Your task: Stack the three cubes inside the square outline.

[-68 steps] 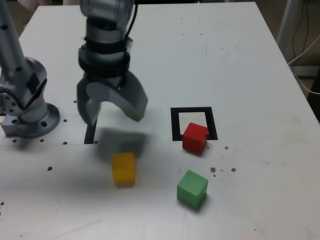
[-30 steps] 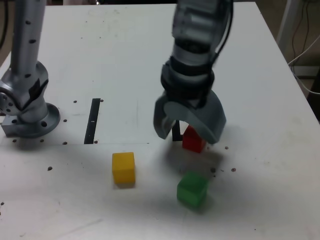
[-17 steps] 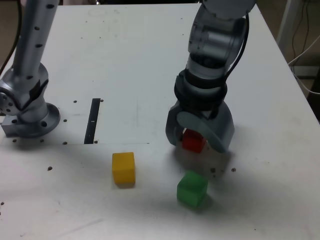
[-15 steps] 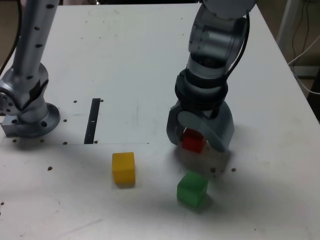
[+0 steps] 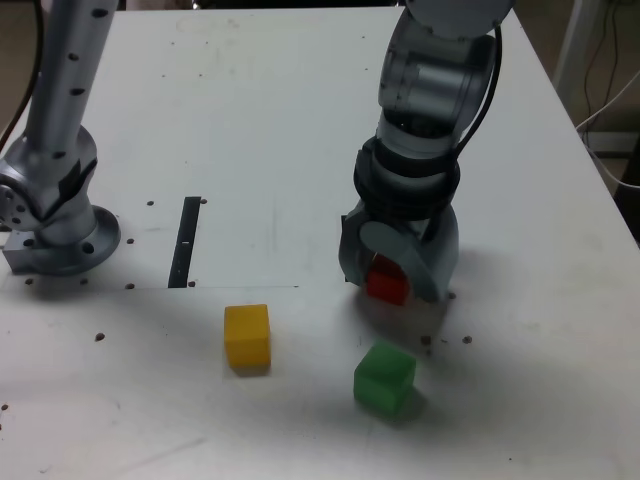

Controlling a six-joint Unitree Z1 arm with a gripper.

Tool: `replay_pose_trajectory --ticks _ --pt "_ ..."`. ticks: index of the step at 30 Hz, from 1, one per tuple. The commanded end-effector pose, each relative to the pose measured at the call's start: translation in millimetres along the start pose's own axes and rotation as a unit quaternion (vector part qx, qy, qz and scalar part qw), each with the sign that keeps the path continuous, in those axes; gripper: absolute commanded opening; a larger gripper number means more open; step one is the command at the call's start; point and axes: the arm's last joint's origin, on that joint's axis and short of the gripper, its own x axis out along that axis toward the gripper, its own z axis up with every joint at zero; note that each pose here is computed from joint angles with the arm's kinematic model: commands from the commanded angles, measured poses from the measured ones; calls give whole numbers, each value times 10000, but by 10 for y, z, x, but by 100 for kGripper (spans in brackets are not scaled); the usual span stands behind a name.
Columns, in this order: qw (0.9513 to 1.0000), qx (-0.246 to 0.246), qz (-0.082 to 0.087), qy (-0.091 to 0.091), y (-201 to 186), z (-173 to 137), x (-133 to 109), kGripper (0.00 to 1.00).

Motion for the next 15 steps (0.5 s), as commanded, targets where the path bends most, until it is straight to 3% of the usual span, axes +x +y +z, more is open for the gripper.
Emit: replay_pose_trajectory --ticks 1,15 --pt "10000 0 5 -19 -7 -11 -18 29" --pt "10000 -2 -16 -38 -10 -28 -36 29"
